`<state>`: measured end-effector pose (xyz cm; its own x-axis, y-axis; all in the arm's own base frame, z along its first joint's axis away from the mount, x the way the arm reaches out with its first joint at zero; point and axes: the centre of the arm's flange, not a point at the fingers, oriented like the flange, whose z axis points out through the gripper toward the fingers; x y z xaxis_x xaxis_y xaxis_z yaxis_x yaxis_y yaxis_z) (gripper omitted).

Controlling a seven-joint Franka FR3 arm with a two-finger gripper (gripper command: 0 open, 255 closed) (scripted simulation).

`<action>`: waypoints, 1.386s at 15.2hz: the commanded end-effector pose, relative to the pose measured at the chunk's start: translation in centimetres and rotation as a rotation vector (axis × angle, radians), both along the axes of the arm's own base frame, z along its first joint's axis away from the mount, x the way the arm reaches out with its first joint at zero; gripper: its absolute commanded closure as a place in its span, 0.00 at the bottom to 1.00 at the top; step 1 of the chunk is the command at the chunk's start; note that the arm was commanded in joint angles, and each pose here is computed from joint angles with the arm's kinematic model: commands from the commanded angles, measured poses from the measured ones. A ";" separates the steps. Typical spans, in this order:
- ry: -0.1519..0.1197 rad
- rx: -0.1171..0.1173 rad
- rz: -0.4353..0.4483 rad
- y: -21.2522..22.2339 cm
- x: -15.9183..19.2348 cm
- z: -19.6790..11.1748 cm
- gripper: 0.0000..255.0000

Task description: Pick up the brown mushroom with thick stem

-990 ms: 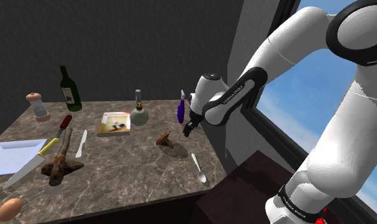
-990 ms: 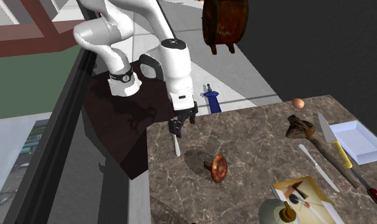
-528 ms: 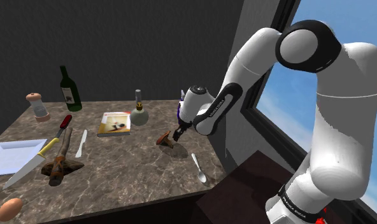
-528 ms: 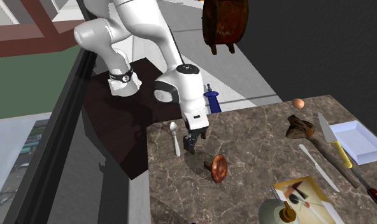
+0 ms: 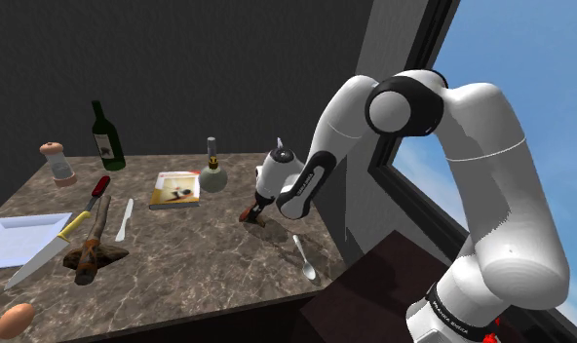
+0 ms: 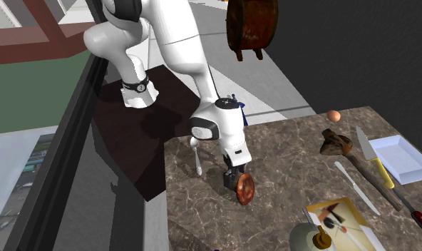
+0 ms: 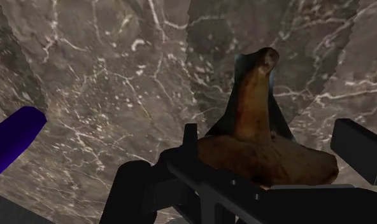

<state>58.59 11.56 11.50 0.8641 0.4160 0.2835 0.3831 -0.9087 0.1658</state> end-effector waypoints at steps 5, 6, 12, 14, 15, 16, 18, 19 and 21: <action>-0.004 -0.001 0.003 -0.1 0.1 -3.2 0.00; -0.004 -0.001 0.003 -0.1 0.1 -4.1 0.00; -0.004 -0.001 0.003 -0.1 0.1 -4.0 1.00; -0.004 -0.001 0.003 -0.1 0.1 -4.0 1.00; -0.004 -0.001 0.003 -0.1 0.1 -4.0 1.00; -0.004 -0.001 0.003 -0.1 0.1 -4.0 1.00; -0.004 -0.001 0.003 -0.1 0.1 -4.1 1.00; -0.004 -0.001 0.003 -0.1 0.1 -3.5 1.00; -0.004 -0.001 0.003 -0.1 0.1 -2.5 1.00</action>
<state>58.69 11.54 8.56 0.8616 0.4191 0.2864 0.3855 -0.9073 0.1677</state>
